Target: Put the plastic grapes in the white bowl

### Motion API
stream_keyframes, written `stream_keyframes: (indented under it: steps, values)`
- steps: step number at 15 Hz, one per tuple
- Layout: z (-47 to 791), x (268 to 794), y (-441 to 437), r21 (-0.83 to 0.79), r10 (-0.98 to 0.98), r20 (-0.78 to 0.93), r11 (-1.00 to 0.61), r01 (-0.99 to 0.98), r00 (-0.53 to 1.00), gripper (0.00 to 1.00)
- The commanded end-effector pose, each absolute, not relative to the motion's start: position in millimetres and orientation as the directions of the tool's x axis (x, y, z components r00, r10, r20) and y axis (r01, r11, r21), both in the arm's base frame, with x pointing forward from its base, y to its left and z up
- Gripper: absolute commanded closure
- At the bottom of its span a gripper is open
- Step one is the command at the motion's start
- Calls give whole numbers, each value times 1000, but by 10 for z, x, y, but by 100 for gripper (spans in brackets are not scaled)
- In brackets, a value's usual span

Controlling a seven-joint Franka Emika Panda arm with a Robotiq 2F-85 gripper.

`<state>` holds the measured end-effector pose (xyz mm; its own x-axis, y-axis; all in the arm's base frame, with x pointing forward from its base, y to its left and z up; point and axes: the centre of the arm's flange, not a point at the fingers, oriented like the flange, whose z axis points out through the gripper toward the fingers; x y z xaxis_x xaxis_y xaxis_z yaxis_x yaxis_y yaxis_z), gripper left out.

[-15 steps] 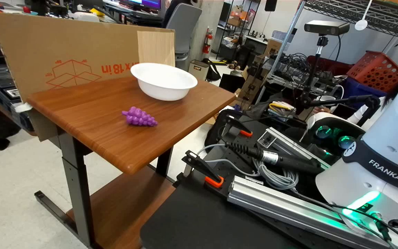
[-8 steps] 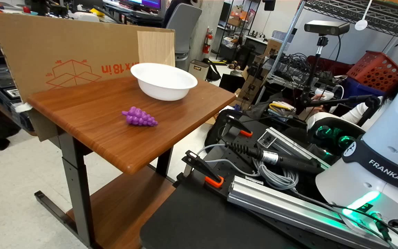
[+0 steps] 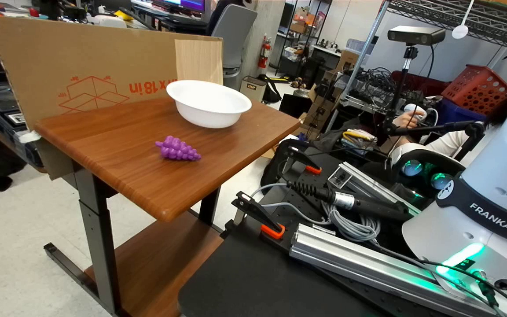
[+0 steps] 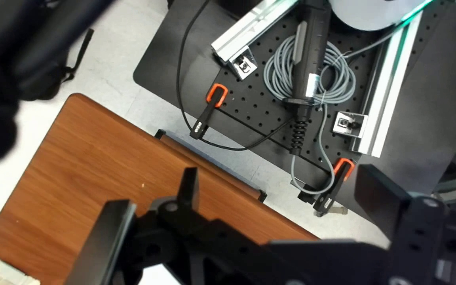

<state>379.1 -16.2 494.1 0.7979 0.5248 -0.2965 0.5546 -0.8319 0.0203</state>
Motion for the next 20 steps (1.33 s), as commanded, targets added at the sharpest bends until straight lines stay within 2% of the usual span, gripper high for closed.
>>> stream_keyframes:
  steps: [1,3,4,8,14,18,20]
  values:
    - [5167,3805,-188,53,648,-335,-711,701,683,0]
    - [5214,3812,-124,63,711,-334,-639,767,619,0]
    - [5080,3837,-144,53,650,-325,-713,699,687,0]
    - [5061,3836,-135,50,654,-328,-709,704,682,0]
    - [5093,3776,269,161,726,-23,-676,719,688,0]
    - [5137,3745,423,165,756,81,-652,740,649,0]
    - [5067,3861,455,116,760,72,-650,751,646,0]
